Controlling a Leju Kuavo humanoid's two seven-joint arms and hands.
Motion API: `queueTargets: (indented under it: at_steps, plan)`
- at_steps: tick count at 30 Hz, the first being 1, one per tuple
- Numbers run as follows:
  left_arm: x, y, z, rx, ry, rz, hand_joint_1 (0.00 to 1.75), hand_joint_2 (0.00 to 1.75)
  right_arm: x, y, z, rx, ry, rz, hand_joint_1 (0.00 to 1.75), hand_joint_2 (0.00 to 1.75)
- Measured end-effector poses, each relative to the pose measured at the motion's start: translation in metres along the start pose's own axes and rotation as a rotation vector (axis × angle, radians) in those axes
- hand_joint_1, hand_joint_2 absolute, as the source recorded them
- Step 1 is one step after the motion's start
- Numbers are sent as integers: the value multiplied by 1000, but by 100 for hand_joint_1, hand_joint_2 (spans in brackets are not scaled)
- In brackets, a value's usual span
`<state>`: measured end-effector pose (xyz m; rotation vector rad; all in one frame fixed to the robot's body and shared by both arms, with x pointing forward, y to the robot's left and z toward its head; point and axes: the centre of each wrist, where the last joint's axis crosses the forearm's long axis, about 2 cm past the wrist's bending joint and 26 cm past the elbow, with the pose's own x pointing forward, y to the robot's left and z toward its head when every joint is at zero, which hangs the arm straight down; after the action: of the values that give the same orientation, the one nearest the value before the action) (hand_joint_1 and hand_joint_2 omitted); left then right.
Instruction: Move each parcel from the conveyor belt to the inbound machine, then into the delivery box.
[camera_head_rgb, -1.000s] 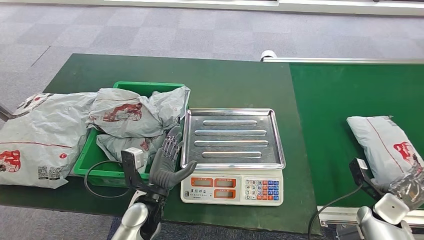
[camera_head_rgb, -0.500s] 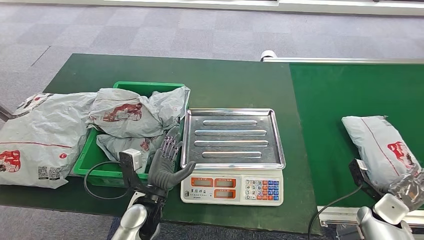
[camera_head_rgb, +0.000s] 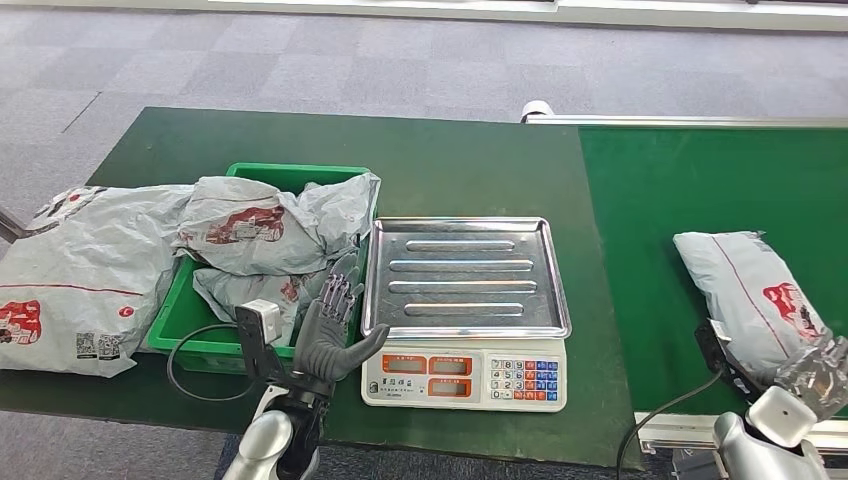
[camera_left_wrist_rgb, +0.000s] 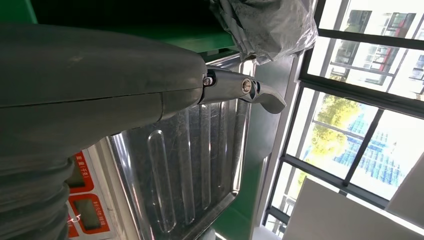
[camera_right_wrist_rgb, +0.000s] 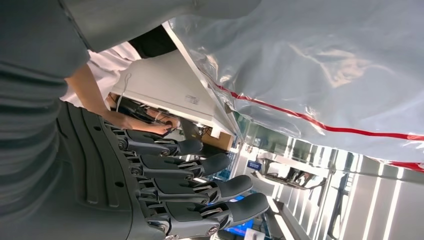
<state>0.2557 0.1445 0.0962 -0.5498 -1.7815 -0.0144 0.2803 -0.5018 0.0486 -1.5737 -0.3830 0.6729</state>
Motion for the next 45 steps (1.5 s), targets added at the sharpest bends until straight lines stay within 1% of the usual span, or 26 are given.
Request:
queueTargets:
  at_steps: [5,10,13,37,45]
  plan:
    - [0,1,2,7,1,0,0,175,2,-3,-2,10,-16,-23,0,175]
    - [1,1,2,8,-1,1,0,175,0,-2,-5,111,-29,-80,0,175]
    - [1,1,2,7,-1,1,0,175,-1,-2,-7,134,-26,-89,0,175]
    - [2,1,2,4,-3,2,0,175,1,-3,-9,160,-18,-93,0,175]
    - [2,1,2,-5,-1,7,0,175,3,-9,-16,186,-24,-86,0,175]
